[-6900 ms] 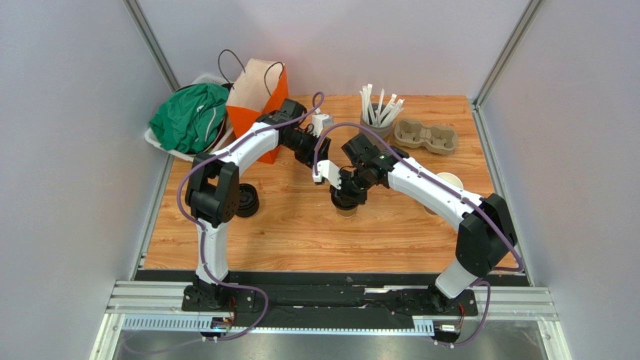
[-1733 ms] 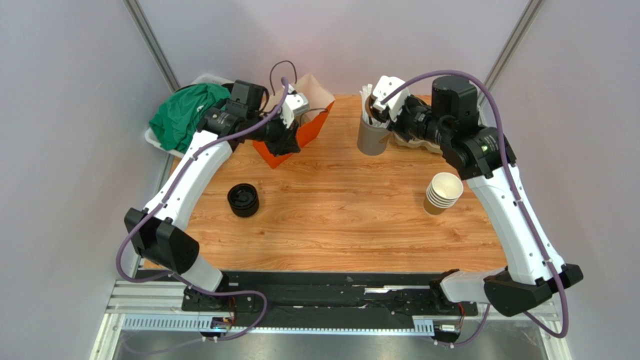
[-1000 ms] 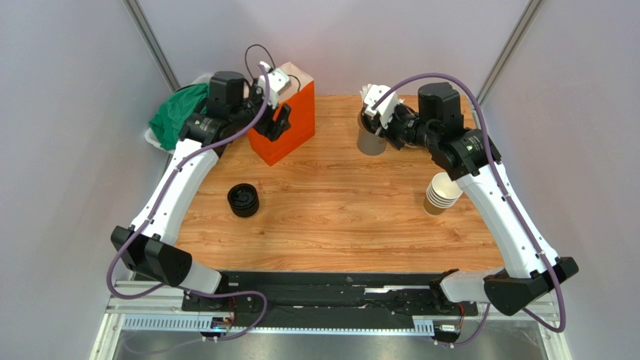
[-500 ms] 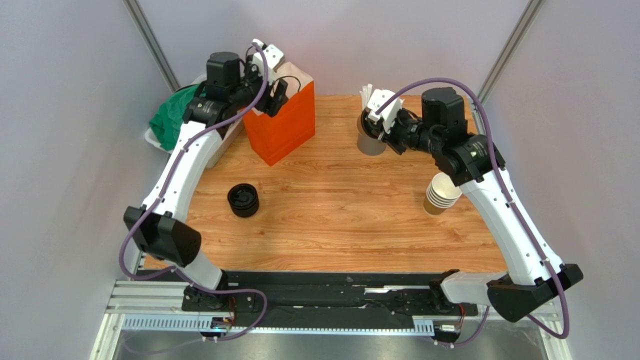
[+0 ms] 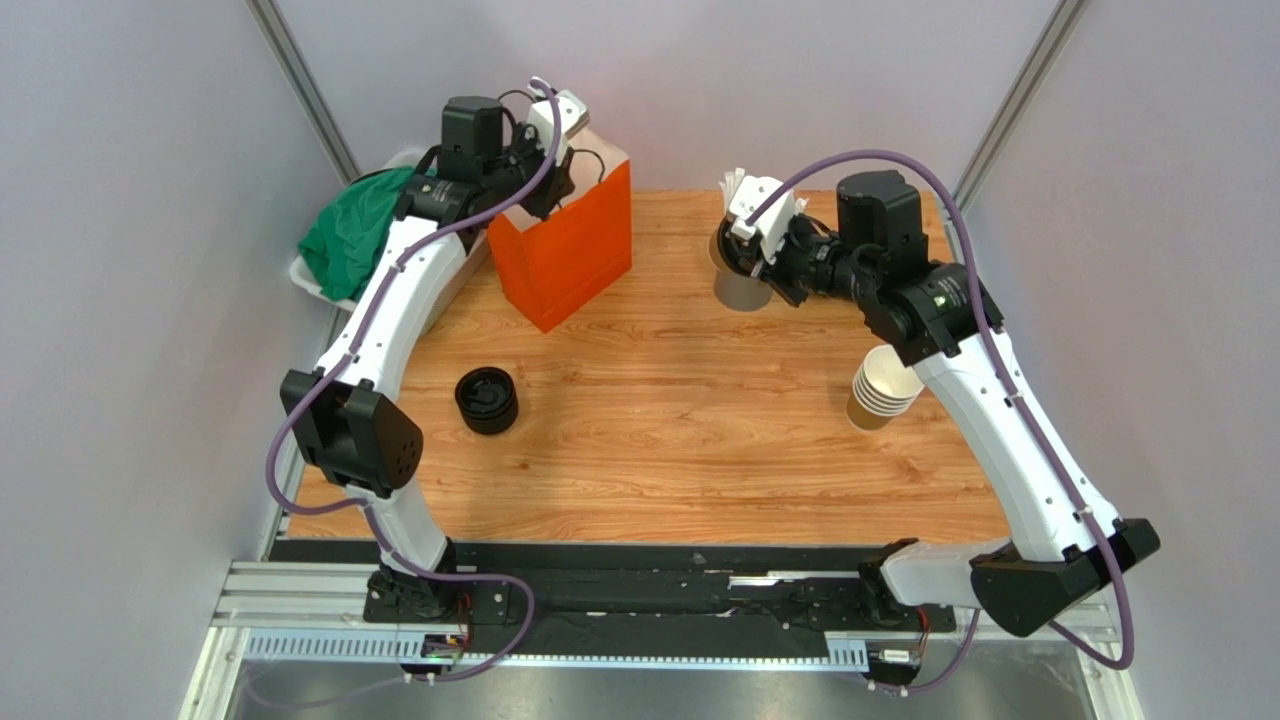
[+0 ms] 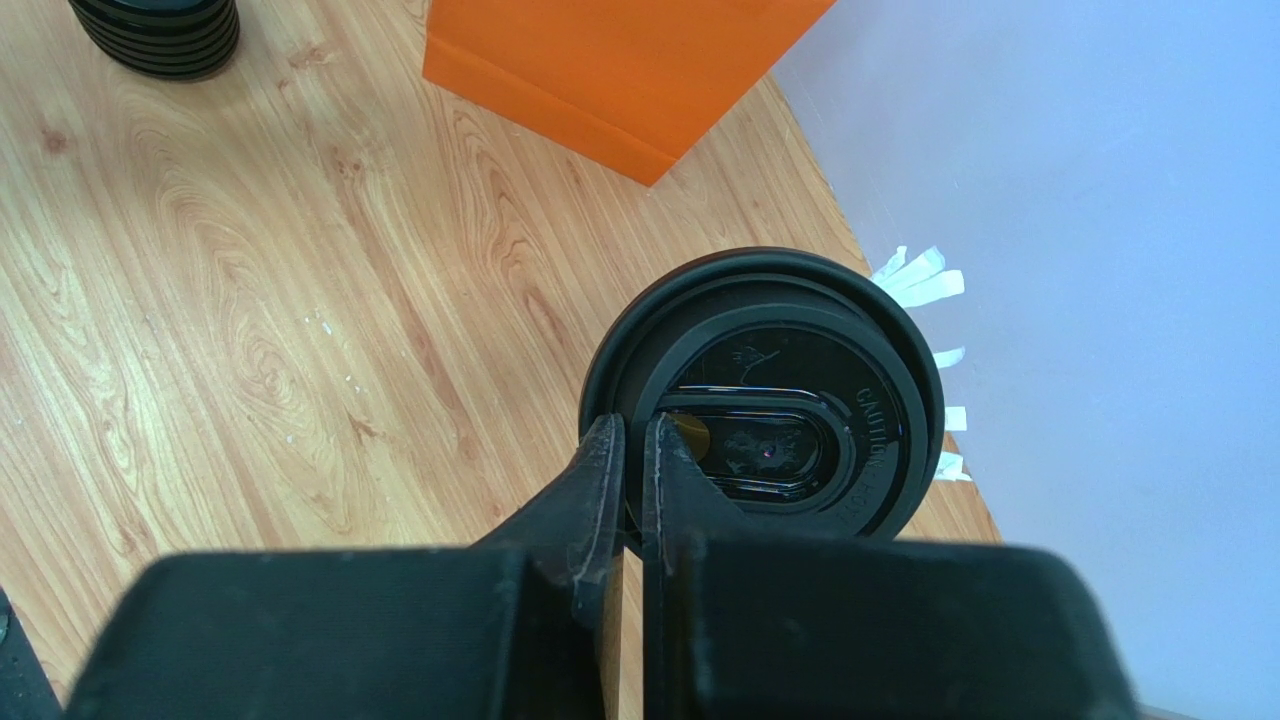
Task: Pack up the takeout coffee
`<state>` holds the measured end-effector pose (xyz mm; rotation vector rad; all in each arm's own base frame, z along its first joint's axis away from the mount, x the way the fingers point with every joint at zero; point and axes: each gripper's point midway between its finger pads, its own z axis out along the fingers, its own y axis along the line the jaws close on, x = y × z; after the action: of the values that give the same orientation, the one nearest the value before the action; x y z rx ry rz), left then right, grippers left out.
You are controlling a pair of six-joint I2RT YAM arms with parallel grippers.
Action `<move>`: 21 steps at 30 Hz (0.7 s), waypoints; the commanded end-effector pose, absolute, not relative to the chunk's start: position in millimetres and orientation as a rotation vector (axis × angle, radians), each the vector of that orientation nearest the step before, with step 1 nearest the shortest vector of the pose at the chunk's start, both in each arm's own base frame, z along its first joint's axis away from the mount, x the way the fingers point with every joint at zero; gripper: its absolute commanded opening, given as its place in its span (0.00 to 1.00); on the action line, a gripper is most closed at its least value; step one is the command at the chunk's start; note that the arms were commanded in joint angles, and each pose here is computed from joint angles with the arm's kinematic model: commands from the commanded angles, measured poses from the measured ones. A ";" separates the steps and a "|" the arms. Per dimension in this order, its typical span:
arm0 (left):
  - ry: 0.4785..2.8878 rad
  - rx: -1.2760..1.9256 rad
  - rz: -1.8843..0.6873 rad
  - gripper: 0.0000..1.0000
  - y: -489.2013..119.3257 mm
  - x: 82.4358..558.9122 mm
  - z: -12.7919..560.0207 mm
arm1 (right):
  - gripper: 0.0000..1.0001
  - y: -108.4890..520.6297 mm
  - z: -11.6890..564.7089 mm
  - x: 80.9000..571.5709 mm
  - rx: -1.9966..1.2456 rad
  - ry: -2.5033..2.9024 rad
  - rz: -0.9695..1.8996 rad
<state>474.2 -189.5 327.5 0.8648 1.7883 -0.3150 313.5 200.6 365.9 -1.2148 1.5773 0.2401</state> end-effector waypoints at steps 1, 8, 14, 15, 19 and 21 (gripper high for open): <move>1.666 0.882 -0.352 0.13 -196.1 456.5 374.0 | 0.00 210.4 393.0 318.3 -1.193 1.503 0.257; 1.665 0.902 -0.432 0.00 -202.7 436.8 376.5 | 0.00 215.3 415.3 319.5 -1.164 1.474 0.284; 1.639 0.895 -0.392 0.19 -198.2 430.3 384.5 | 0.00 213.9 427.7 327.6 -1.133 1.474 0.257; 1.621 0.884 -0.363 0.31 -194.6 430.3 391.6 | 0.00 214.3 426.9 327.8 -1.137 1.477 0.258; 1.570 0.838 -0.304 0.70 -186.6 434.9 418.1 | 0.00 213.9 425.5 326.8 -1.144 1.480 0.258; 1.574 0.819 -0.277 0.75 -182.9 439.6 420.8 | 0.00 212.5 423.6 326.4 -1.143 1.486 0.252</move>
<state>439.8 -192.3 373.6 0.8747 1.6793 -0.3551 327.4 212.1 408.9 -1.1736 1.5087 0.2535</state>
